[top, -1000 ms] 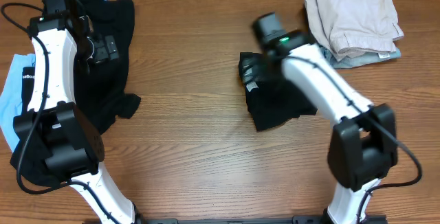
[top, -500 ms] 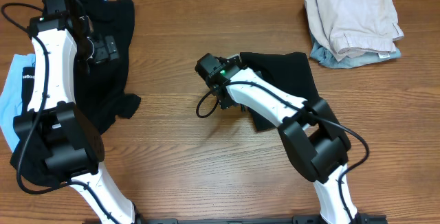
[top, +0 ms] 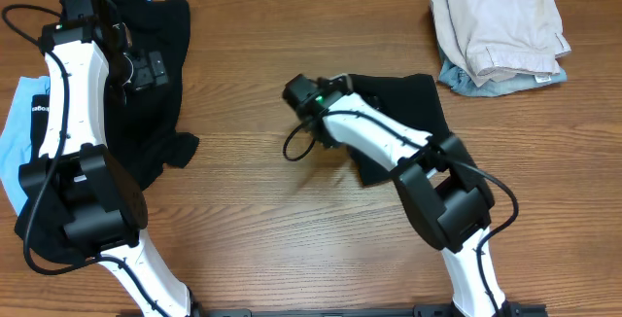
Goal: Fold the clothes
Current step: 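Lift the black shirt bundle with the right gripper toward the back-right stack, then lower the bundle onto the folded clothes stack and open the right gripper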
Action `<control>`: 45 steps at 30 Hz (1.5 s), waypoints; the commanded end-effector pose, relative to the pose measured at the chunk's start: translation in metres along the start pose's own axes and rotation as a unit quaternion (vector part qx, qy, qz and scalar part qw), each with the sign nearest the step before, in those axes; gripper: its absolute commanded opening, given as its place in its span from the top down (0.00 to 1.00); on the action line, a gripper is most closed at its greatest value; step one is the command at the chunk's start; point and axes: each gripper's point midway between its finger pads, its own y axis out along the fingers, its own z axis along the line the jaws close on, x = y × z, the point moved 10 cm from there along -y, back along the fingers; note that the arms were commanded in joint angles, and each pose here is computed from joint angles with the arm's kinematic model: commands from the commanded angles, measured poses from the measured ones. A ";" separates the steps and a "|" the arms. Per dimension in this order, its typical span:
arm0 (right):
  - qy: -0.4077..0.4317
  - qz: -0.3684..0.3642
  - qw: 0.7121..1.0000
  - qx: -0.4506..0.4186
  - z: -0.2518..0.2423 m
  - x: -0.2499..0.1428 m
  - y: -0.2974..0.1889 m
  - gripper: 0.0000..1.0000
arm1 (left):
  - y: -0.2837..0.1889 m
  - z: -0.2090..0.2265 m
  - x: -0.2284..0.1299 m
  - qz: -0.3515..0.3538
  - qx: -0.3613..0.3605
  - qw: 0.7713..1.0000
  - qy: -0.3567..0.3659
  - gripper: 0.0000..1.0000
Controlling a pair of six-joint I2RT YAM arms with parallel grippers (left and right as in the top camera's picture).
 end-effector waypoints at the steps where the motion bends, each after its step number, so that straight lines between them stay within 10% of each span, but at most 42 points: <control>1: 0.036 0.034 0.999 -0.010 -0.025 0.006 0.026 0.01 | -0.001 -0.004 -0.002 0.002 -0.006 1.000 0.003 0.00; 7: 0.075 0.084 0.994 0.012 -0.056 0.007 0.049 0.22 | -0.001 -0.004 -0.002 0.002 -0.006 1.000 0.003 0.00; 15: 0.082 0.088 0.993 0.013 -0.063 0.008 0.051 0.75 | -0.001 -0.003 -0.003 0.004 -0.006 1.000 0.004 0.00; 36: 0.222 -0.121 0.966 0.061 -0.230 0.074 -0.139 0.96 | -0.001 -0.003 -0.003 0.006 -0.006 1.000 0.003 0.00; 45: 0.224 -0.172 0.959 0.016 -0.303 0.076 -0.149 0.96 | -0.001 -0.003 -0.003 0.006 -0.006 1.000 0.003 0.00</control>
